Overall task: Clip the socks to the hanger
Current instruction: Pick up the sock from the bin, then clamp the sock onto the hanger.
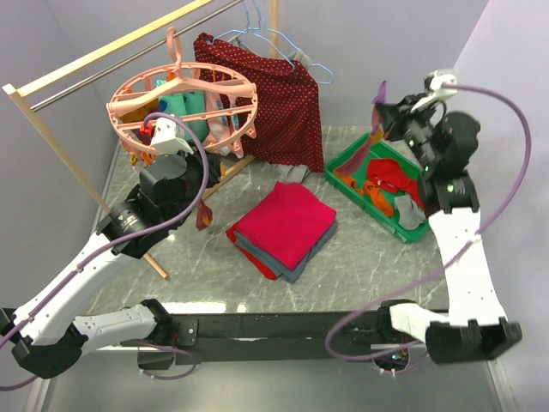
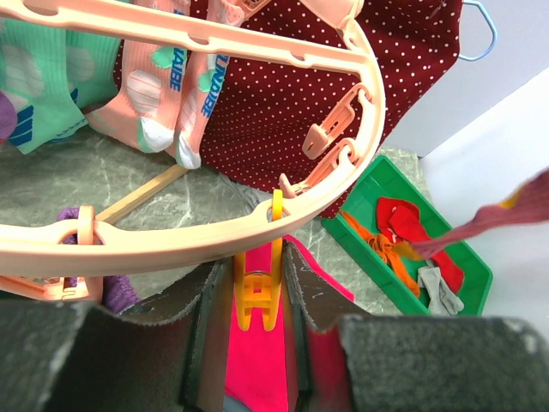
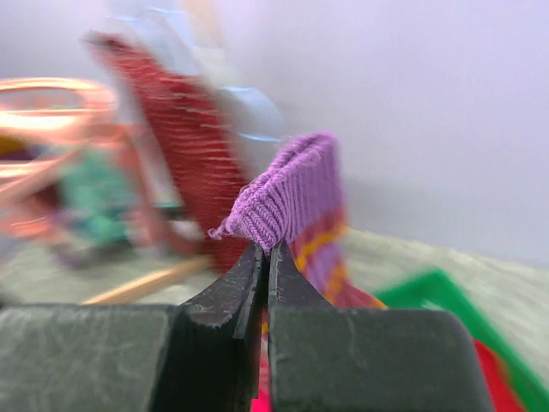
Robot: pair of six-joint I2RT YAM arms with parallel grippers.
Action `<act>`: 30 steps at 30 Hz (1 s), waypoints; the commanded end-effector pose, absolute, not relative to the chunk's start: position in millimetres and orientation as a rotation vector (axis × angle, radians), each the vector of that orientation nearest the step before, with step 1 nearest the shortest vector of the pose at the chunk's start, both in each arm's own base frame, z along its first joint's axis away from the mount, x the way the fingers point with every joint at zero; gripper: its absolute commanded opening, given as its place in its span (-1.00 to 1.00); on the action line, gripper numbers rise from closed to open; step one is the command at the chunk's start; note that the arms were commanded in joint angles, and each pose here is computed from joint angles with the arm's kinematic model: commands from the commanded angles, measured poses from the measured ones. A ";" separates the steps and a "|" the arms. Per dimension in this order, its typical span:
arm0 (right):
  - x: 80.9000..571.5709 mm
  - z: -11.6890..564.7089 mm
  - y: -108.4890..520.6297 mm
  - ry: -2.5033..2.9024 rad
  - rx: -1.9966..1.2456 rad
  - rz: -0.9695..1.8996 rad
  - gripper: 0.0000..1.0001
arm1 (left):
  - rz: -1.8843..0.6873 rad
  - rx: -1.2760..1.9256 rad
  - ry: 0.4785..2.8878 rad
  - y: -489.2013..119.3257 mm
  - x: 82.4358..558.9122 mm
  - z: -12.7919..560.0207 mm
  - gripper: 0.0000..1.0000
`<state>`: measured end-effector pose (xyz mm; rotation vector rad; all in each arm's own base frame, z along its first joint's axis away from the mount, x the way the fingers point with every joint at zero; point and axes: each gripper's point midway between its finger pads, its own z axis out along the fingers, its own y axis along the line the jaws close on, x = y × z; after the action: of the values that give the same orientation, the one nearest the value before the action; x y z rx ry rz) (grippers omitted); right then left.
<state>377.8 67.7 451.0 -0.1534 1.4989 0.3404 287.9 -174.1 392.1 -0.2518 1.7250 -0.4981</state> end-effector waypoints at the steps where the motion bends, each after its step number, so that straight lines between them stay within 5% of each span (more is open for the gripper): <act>1: 336.6 470.8 140.4 1.364 -0.322 0.630 -1.00 | -0.540 -0.225 1.689 -177.4 285.2 410.3 -0.98; 16: 264.9 418.0 329.4 1.255 -0.544 1.135 -1.00 | -0.573 -0.235 1.676 -182.4 286.7 414.5 -0.98; 30: 257.4 362.9 390.3 1.354 -0.582 1.284 -1.00 | -0.587 -0.252 1.650 -180.7 286.6 421.9 -0.98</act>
<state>257.4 386.6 344.4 -0.6185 1.4353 1.2466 288.9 -179.4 397.7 -0.2483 1.7070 -0.5315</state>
